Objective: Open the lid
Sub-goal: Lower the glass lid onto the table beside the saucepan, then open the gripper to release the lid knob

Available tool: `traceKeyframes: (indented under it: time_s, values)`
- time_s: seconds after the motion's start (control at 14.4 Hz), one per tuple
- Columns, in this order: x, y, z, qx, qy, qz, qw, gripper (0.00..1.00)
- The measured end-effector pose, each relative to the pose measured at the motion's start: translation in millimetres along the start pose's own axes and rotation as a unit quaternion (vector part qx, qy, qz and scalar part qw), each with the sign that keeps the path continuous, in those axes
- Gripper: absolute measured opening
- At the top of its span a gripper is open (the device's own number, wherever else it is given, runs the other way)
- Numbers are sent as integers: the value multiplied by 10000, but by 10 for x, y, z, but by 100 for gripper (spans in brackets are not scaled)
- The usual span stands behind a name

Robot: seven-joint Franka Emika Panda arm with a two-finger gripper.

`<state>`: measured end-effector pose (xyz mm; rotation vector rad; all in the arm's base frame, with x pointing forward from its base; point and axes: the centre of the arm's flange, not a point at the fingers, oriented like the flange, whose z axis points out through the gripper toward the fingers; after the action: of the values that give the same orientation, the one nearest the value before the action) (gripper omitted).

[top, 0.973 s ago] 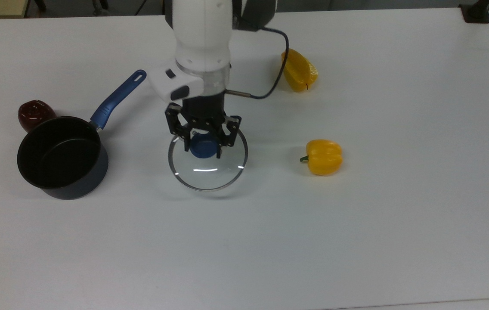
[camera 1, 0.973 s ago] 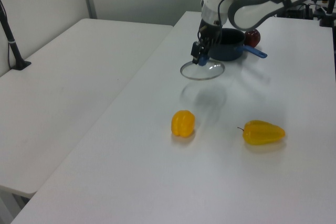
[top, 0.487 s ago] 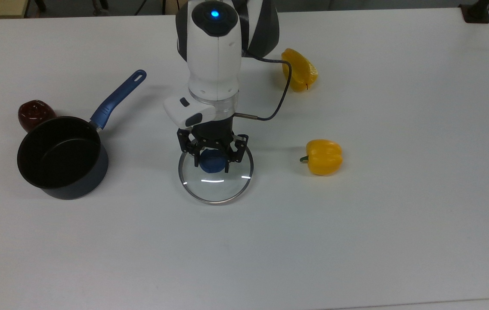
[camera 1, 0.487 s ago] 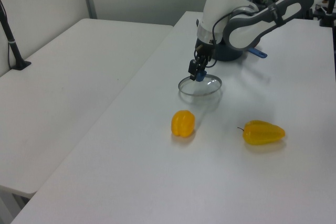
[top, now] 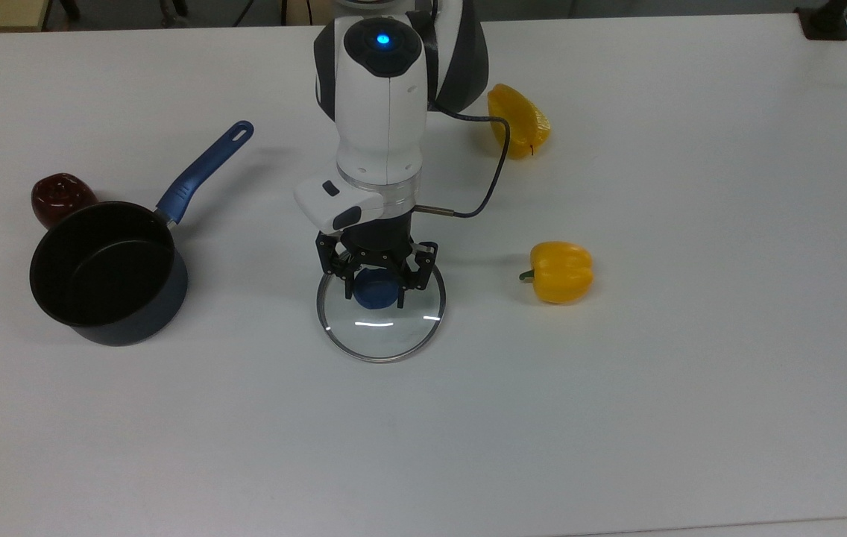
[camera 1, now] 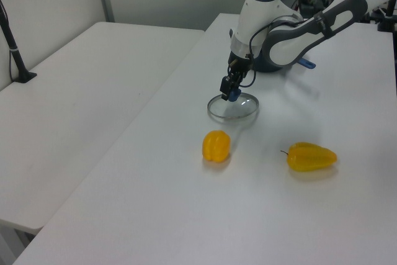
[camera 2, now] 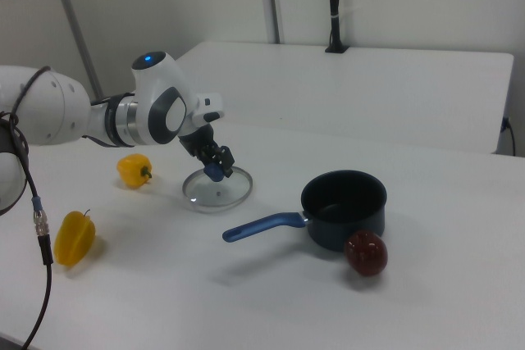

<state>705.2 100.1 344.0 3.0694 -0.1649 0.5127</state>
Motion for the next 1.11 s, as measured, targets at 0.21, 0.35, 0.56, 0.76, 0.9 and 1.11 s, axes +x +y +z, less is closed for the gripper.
traceKeyframes:
  time_s: [0.21,0.35,0.56,0.76,0.9,1.11]
  values:
    - [-5,-6,9,-2,-6,-8,10000,66]
    - [-19,-34,28,-2,-20,-32,10000,66]
    - [-45,-79,68,-1,-51,-70,10000,70]
    - [-51,-89,81,-1,-60,-77,10000,92]
    - [-39,-88,62,-6,-62,-74,10000,100]
    - [36,-44,-158,-73,-100,-36,9999,100]
